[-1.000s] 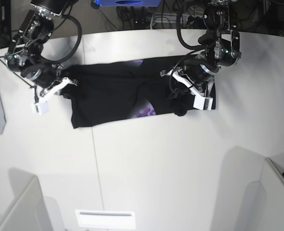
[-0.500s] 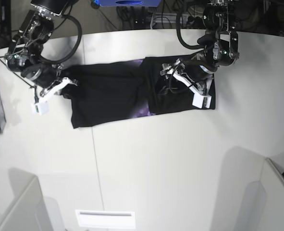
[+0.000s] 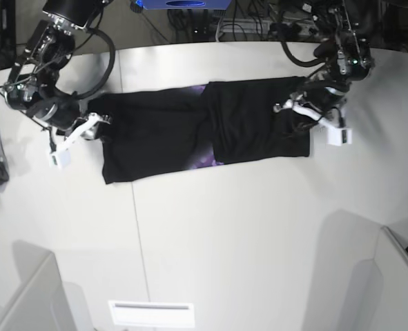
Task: Fold the T-shirt properly
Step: 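Fold the held strip end inward toward the middle with the left gripper, then move the right gripper to the other strip end and grasp it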
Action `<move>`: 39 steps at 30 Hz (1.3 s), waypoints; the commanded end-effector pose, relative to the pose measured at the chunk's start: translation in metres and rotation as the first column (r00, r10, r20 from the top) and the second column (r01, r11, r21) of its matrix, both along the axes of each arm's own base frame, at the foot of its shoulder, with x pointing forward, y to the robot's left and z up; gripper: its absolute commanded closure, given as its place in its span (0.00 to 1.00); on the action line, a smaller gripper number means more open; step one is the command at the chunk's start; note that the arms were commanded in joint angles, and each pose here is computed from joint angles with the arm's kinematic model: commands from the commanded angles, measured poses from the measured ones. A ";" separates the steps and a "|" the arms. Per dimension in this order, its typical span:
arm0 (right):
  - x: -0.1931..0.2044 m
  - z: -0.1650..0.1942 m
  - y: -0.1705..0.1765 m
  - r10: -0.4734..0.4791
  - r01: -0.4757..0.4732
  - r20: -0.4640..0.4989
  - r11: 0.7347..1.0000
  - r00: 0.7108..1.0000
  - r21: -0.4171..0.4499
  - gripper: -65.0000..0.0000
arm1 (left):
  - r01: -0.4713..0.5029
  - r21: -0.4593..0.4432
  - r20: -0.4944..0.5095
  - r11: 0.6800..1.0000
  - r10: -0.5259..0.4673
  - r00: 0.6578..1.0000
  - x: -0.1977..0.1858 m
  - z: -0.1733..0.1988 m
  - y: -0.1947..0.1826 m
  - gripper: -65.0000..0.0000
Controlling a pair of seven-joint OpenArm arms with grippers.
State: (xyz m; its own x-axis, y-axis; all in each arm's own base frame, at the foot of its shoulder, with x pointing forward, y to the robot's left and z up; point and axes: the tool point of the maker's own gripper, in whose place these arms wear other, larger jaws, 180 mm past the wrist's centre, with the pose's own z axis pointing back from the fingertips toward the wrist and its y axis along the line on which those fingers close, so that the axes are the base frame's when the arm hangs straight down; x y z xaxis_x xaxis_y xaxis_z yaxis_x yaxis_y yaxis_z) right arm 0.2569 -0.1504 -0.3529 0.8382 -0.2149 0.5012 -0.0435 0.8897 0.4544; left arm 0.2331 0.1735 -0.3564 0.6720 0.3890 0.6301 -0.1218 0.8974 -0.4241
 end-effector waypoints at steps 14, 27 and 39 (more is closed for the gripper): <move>0.052 -0.038 -0.022 -0.047 0.055 -0.078 0.992 0.996 0.112 0.30 | -0.048 0.412 -0.089 0.910 0.093 0.992 -0.076 0.000 0.160 1.00; 0.020 -0.080 0.019 0.106 -0.091 -0.172 0.991 0.979 0.098 0.30 | 0.117 0.442 -0.105 0.889 -0.079 0.991 -0.072 -0.041 0.123 1.00; 0.018 -0.086 0.026 0.117 -0.105 -0.155 0.991 0.981 0.084 0.58 | 0.186 0.399 -0.061 0.898 -0.177 0.982 -0.036 -0.046 0.083 1.00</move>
State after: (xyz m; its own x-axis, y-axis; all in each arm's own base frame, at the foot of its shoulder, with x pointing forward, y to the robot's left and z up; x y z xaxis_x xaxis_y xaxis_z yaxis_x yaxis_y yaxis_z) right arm 0.2815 -0.1190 -0.4346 0.9108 -0.1776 0.3727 -0.0661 0.8283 0.5563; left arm 0.1903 0.2548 -0.4107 0.7487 -0.0133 0.6628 0.0448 0.9985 -0.0305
